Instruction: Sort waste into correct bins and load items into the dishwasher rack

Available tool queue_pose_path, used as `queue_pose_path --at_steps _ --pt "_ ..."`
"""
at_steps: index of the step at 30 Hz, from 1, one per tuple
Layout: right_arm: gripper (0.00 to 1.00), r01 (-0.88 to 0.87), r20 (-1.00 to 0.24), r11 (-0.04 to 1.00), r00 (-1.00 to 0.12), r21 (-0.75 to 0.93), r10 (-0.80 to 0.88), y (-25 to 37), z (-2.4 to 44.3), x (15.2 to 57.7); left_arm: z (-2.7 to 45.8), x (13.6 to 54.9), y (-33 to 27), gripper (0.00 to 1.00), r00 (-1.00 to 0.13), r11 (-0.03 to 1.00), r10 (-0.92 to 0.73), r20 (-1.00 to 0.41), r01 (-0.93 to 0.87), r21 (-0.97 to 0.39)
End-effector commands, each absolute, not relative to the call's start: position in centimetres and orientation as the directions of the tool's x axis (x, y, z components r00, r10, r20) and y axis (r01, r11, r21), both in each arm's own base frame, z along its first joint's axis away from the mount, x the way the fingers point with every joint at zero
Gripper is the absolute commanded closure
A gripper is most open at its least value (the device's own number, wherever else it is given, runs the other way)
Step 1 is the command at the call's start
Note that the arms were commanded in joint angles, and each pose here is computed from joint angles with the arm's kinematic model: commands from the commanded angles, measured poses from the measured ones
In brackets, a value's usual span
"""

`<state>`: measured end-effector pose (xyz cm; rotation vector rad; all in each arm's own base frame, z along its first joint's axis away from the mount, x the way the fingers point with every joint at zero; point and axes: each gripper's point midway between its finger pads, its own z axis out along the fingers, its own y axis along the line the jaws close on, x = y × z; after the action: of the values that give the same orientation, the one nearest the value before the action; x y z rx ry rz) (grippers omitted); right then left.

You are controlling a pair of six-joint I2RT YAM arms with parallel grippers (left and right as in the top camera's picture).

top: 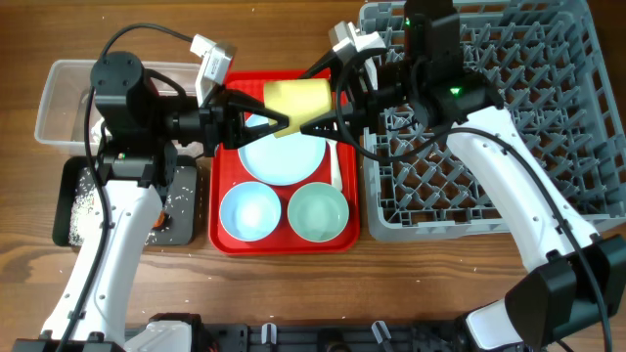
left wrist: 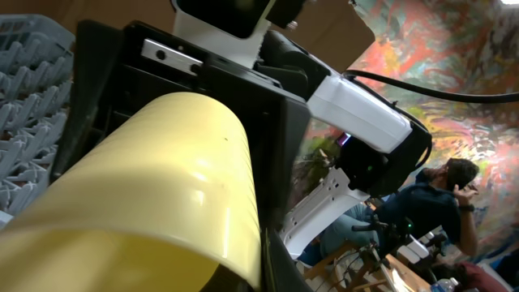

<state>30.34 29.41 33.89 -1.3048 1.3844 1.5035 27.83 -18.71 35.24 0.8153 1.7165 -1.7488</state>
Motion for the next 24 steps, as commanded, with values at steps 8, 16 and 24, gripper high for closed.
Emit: queue_pose_path --at_steps 8,16,24 --pt "0.26 -0.925 -0.955 -0.243 -0.267 0.291 -0.127 29.62 34.40 29.23 35.50 27.51 -18.72 0.96 -0.662 -0.046 0.040 -0.749 0.747 -0.663" --pt "0.64 -0.926 -0.956 -0.243 -0.266 0.290 -0.126 29.63 34.42 29.24 35.50 27.51 -18.72 0.96 -0.662 -0.046 0.040 -0.749 0.747 -0.663" --pt "0.74 -0.925 -0.955 -0.243 -0.268 0.292 -0.127 29.63 34.42 29.24 35.50 27.51 -18.72 0.96 -0.662 -0.045 0.040 -0.749 0.747 -0.663"
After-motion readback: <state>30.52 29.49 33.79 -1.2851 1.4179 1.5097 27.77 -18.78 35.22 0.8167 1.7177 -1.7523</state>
